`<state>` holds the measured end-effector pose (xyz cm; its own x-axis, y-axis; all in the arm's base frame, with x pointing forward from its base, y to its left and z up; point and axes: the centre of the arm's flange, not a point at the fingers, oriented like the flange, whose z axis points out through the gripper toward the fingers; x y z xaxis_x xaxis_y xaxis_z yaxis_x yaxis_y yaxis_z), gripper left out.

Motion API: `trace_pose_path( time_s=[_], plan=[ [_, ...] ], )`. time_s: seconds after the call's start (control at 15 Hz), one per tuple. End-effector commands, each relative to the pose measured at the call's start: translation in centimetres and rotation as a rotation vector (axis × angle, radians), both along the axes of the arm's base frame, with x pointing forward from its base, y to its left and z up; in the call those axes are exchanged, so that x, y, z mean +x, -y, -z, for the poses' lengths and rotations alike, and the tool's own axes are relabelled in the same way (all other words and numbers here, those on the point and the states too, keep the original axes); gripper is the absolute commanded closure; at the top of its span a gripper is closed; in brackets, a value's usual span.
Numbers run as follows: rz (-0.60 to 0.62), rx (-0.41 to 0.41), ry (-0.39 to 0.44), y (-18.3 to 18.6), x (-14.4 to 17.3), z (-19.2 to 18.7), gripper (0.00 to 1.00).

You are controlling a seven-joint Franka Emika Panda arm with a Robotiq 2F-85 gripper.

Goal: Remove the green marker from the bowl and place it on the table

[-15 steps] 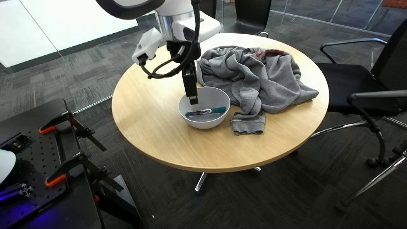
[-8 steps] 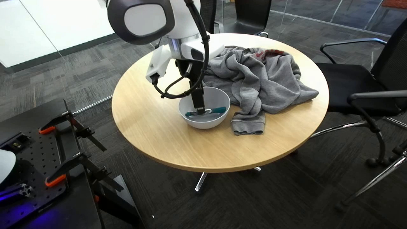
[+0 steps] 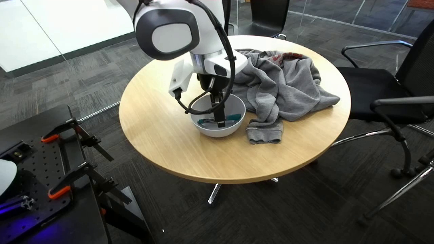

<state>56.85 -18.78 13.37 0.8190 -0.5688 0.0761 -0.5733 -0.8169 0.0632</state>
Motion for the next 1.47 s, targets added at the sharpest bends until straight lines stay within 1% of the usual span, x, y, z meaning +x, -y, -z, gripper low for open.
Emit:
trace_pose_path(
  time_s=[0.0, 0.27, 0.33, 0.4, 0.53, 0.6, 0.67, 0.8, 0.87, 1.07, 1.13, 1.2, 1.27, 1.4],
  plan=[
    [0.004, 0.009, 0.005, 0.8, 1.8, 1.2, 0.0],
    [-0.002, 0.008, 0.001, 0.7, 2.7, 2.2, 0.0],
    [-0.004, 0.008, -0.001, 0.7, 2.9, 2.4, 0.03],
    [-0.005, 0.007, -0.001, 0.7, 3.0, 2.6, 0.28],
    [-0.008, 0.004, -0.003, 0.6, 3.3, 2.9, 0.3],
    [-0.009, 0.002, -0.003, 0.6, 3.3, 3.0, 0.36],
    [-0.01, 0.001, -0.003, 0.6, 3.4, 3.0, 0.45],
    [-0.009, -0.001, -0.002, 0.5, 3.3, 3.0, 0.59],
    [-0.011, -0.002, 0.0, 0.4, 3.2, 2.8, 0.68],
    [-0.008, 0.0, 0.011, -0.1, 2.8, 1.7, 0.9],
    [-0.002, -0.001, 0.012, -0.3, 2.5, 1.2, 0.99],
    [-0.001, -0.001, 0.018, -0.5, 2.3, 0.6, 1.0],
    [-0.005, 0.001, 0.024, -0.7, 2.1, -0.1, 0.95],
    [-0.003, -0.002, 0.036, -1.2, 1.7, -1.8, 0.95]
  ],
)
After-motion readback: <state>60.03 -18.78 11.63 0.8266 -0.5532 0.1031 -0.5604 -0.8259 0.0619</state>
